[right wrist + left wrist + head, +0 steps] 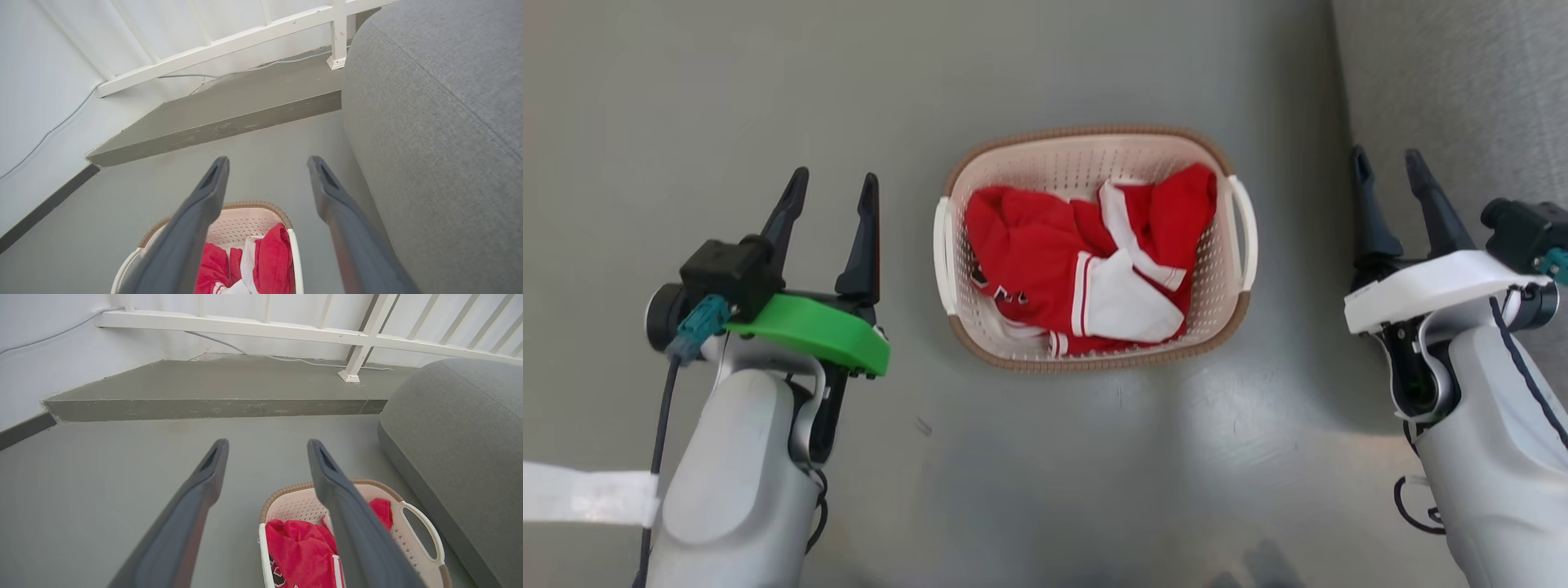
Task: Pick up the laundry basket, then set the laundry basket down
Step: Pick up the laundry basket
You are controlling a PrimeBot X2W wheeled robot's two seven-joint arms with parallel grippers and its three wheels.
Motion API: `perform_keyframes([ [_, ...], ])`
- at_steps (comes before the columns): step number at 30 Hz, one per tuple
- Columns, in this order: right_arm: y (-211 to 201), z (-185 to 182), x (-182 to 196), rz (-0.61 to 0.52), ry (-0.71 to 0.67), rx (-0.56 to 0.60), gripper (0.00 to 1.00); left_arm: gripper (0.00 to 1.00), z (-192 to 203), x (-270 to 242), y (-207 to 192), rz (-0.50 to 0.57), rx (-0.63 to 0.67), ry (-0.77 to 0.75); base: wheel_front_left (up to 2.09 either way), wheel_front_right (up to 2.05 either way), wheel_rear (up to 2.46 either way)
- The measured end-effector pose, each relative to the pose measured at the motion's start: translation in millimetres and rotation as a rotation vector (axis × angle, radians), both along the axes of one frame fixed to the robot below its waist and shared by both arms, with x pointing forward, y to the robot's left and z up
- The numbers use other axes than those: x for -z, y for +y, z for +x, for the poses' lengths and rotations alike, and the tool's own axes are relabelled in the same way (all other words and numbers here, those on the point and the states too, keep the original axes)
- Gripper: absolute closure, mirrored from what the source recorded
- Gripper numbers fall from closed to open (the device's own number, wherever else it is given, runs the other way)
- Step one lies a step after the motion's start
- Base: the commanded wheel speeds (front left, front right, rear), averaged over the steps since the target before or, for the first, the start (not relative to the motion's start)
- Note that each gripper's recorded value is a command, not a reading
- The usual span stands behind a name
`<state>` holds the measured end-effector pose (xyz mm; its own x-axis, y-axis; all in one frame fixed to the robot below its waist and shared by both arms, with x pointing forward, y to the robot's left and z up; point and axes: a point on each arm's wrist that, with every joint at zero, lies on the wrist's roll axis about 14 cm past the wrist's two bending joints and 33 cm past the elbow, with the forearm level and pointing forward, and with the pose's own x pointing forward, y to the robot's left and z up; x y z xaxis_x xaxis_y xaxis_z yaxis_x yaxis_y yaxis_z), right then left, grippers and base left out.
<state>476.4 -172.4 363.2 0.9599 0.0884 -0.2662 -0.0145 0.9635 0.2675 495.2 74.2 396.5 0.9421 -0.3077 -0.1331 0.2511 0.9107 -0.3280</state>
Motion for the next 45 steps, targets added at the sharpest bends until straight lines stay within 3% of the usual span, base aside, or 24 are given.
perform_keyframes([
  [32,9,27,148,-0.002,0.343,-0.031,0.0,0.0,23,148,-41,-0.023,0.133,0.36,0.0,0.0,0.0],
  [45,22,12,210,-0.001,0.529,-0.078,0.0,0.0,6,213,-51,-0.015,0.186,0.556,0.0,0.0,0.0],
])
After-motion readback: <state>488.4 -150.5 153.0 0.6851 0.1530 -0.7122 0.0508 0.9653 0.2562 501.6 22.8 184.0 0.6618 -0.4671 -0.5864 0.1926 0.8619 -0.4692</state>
